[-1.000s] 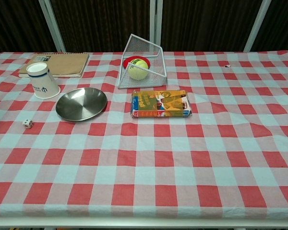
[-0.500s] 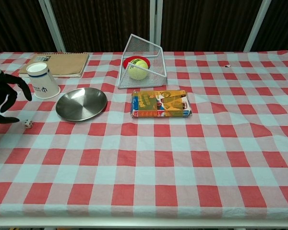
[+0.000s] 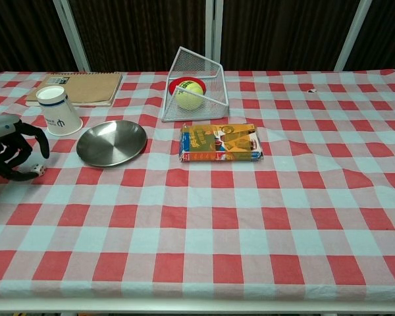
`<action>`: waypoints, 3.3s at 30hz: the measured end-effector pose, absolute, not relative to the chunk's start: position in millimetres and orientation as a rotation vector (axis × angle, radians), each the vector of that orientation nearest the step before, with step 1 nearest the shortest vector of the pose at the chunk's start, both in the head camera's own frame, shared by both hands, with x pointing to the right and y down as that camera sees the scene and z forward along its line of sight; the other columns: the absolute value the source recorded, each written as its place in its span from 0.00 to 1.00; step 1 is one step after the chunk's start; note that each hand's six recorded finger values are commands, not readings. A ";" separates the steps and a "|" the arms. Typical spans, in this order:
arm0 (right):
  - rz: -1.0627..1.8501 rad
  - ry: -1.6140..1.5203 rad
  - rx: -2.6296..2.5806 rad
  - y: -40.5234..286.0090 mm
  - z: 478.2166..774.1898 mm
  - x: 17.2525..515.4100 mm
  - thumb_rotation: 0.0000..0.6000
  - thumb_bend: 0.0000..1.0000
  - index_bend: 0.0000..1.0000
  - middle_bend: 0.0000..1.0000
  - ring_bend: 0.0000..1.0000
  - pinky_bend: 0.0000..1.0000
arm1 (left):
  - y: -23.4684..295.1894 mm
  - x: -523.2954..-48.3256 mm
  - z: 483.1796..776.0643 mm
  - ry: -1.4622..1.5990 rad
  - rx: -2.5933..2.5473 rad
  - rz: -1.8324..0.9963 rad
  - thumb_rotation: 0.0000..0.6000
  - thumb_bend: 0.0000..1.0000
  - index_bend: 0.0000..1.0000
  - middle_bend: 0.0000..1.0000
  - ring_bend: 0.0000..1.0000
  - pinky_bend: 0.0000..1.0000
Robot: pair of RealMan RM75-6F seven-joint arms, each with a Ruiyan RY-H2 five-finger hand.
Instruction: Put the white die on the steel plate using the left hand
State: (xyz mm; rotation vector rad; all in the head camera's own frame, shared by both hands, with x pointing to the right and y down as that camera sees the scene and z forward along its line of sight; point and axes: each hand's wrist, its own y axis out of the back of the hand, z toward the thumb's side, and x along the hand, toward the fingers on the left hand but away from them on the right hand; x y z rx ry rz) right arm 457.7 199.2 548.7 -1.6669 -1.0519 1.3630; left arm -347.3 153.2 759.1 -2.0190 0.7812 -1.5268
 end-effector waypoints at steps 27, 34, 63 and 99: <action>1.374 -1.053 -1.667 202.1 548.1 459.3 1.00 0.22 0.08 0.07 0.00 0.00 | 133.4 -323.1 752.8 0.808 -2.053 -1.444 1.00 0.39 0.57 0.81 0.83 1.00; 1.382 -1.065 -1.662 204.6 546.6 464.9 1.00 0.22 0.08 0.07 0.00 0.00 | 107.4 -289.0 749.5 0.786 -2.054 -1.385 1.00 0.39 0.54 0.81 0.83 1.00; 1.371 -1.072 -1.666 207.1 545.5 468.3 1.00 0.22 0.08 0.07 0.00 0.00 | 104.4 -323.9 724.0 1.089 -1.977 -1.462 1.00 0.21 0.41 0.62 0.63 0.80; 1.404 -1.056 -1.647 204.1 545.1 464.3 1.00 0.22 0.08 0.07 0.00 0.00 | 51.9 -355.9 786.8 1.673 -2.173 -1.422 1.00 0.14 0.34 0.18 0.10 0.21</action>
